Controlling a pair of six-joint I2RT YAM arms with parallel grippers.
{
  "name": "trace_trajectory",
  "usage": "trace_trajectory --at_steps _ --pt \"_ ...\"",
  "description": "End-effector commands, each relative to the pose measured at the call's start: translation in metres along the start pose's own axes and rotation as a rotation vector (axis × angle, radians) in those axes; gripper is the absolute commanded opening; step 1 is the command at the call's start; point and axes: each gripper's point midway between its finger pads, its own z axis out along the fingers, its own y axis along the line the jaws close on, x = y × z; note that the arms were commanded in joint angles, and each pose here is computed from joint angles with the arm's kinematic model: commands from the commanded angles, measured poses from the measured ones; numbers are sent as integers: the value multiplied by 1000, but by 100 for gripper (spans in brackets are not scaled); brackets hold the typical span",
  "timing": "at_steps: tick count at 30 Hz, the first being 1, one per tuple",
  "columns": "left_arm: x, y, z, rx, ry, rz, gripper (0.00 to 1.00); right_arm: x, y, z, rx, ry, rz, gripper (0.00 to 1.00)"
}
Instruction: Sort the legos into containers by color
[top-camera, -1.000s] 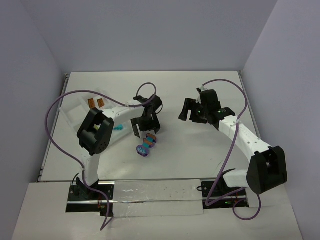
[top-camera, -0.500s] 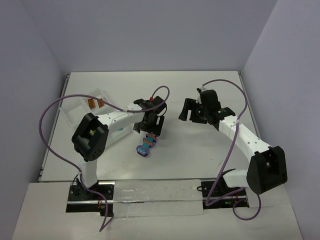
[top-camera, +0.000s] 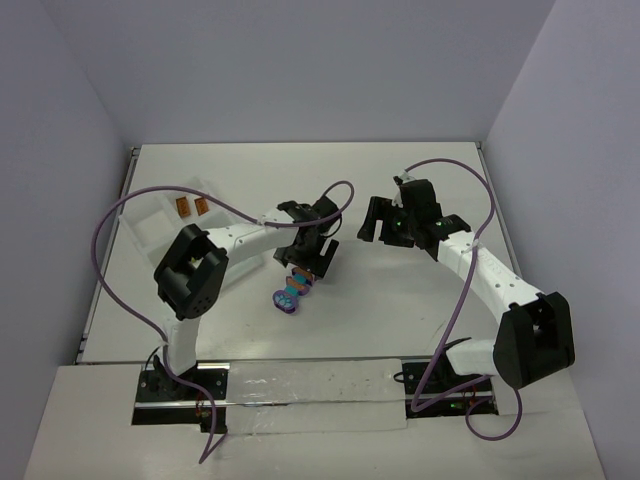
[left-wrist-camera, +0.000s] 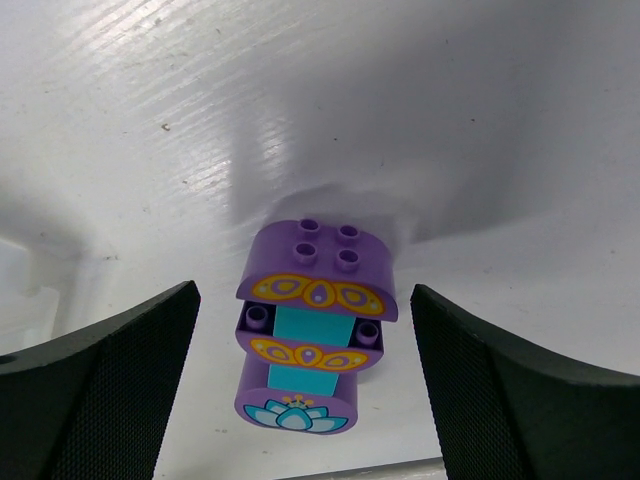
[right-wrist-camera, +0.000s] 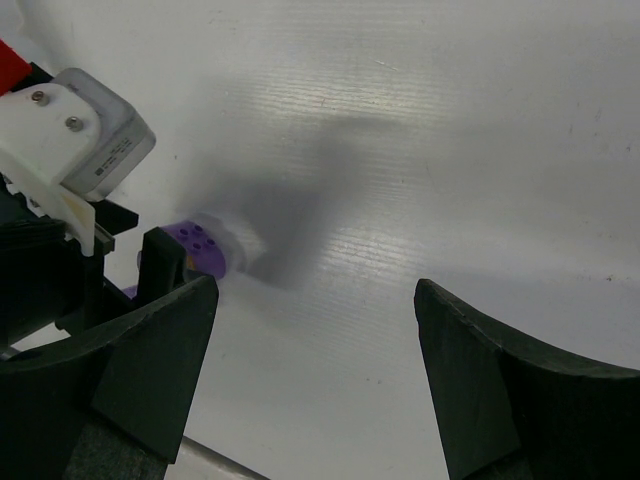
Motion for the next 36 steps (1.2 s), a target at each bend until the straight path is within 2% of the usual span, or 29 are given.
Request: trace_trajectory --at_steps 1,5,22,28,30,32,35,36 --pt "-9 -6 3 21 -16 20 94 -7 5 -7 -13 -39 -5 87" --pt "-9 -7 9 18 -11 19 92 -8 6 -6 -14 -39 -4 87" --pt "-4 -5 18 3 7 24 72 -11 6 -4 -9 -36 -4 87" --pt "-9 -2 12 -15 -8 18 59 -10 7 -3 -12 -32 2 87" --pt "-12 -1 9 -25 -19 12 51 -10 9 -3 -19 -31 4 87" --pt "-18 4 4 -59 -36 -7 39 -11 9 -3 -21 -33 4 87" --pt "-25 10 -2 -105 -38 -40 10 -13 9 -3 -19 -37 2 87" --pt "-28 12 -4 -115 -43 -51 4 -13 9 -4 -19 -38 2 87"
